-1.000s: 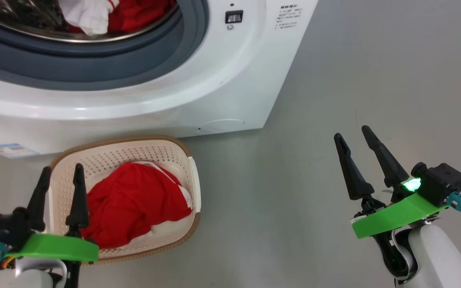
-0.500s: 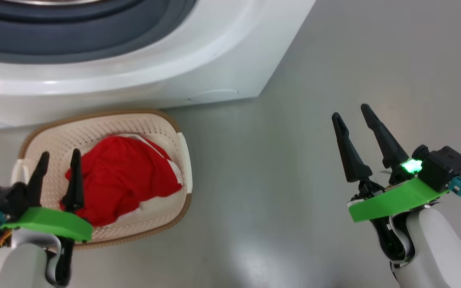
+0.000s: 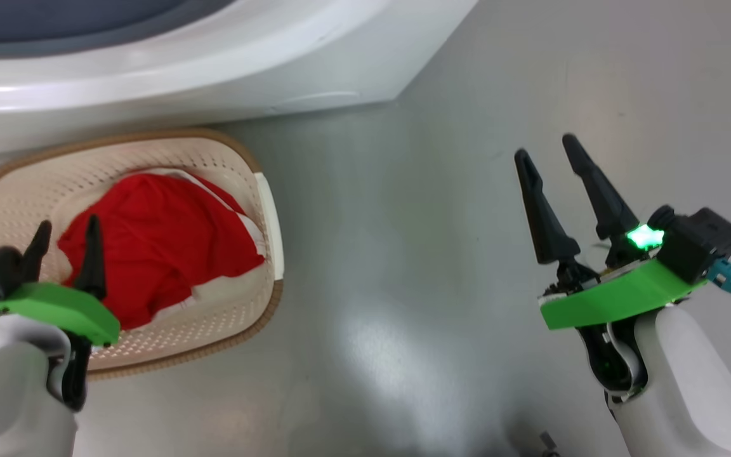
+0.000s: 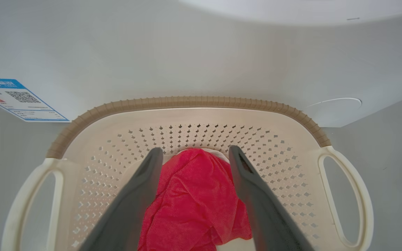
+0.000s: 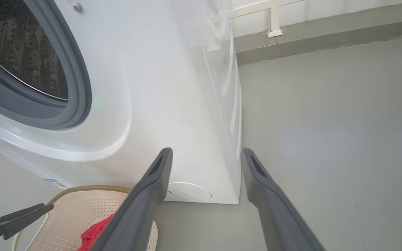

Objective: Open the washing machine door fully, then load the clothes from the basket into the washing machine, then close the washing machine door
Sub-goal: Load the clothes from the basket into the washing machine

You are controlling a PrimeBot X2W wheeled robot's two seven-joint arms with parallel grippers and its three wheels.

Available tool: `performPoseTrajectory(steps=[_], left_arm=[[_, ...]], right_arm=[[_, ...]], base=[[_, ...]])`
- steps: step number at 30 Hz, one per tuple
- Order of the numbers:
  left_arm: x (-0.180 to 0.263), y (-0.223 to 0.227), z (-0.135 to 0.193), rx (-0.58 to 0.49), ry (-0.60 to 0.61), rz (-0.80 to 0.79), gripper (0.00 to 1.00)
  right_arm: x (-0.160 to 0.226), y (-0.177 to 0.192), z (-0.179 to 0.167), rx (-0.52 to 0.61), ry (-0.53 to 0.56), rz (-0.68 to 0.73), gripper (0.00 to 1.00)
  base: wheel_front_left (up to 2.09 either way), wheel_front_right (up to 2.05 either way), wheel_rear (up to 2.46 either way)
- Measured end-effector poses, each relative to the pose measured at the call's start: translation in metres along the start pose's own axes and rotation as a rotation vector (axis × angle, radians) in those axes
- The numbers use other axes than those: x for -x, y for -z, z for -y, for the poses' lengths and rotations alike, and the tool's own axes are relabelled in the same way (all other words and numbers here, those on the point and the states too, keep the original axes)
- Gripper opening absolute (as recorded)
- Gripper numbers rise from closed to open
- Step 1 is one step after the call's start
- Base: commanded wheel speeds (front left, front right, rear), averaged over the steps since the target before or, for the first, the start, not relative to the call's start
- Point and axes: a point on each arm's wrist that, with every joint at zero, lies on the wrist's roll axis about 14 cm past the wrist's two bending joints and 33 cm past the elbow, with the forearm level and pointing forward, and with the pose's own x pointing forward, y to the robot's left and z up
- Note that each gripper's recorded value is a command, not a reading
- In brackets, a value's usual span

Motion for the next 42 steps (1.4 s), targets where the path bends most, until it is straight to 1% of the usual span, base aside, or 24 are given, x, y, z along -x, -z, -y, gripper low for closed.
performPoseTrajectory(steps=[5,12,22,34,39,42], left_arm=[[-0.016,0.023,0.005,0.021,0.014,-0.071,1.00],[-0.030,0.059,0.001,0.027,0.010,-0.182,1.00],[-0.049,0.088,-0.010,0.045,-0.008,-0.274,1.00],[-0.074,0.114,-0.018,-0.004,0.003,-0.341,1.00],[-0.081,0.123,-0.014,-0.021,0.019,-0.381,1.00],[-0.081,0.133,-0.012,-0.012,0.022,-0.419,1.00]], right_arm=[[-0.008,0.008,0.003,-0.001,0.007,-0.007,1.00],[-0.014,0.026,0.011,0.007,0.019,-0.038,1.00],[-0.020,0.049,0.017,0.011,0.024,-0.080,1.00],[-0.021,0.074,0.028,0.017,0.048,-0.126,1.00],[-0.019,0.077,0.032,0.017,0.061,-0.134,1.00],[-0.018,0.080,0.034,0.021,0.067,-0.140,1.00]], base=[[0.00,0.00,0.00],[0.00,0.00,0.00],[0.00,0.00,0.00],[0.00,0.00,0.00],[0.00,0.00,0.00],[0.00,0.00,0.00]])
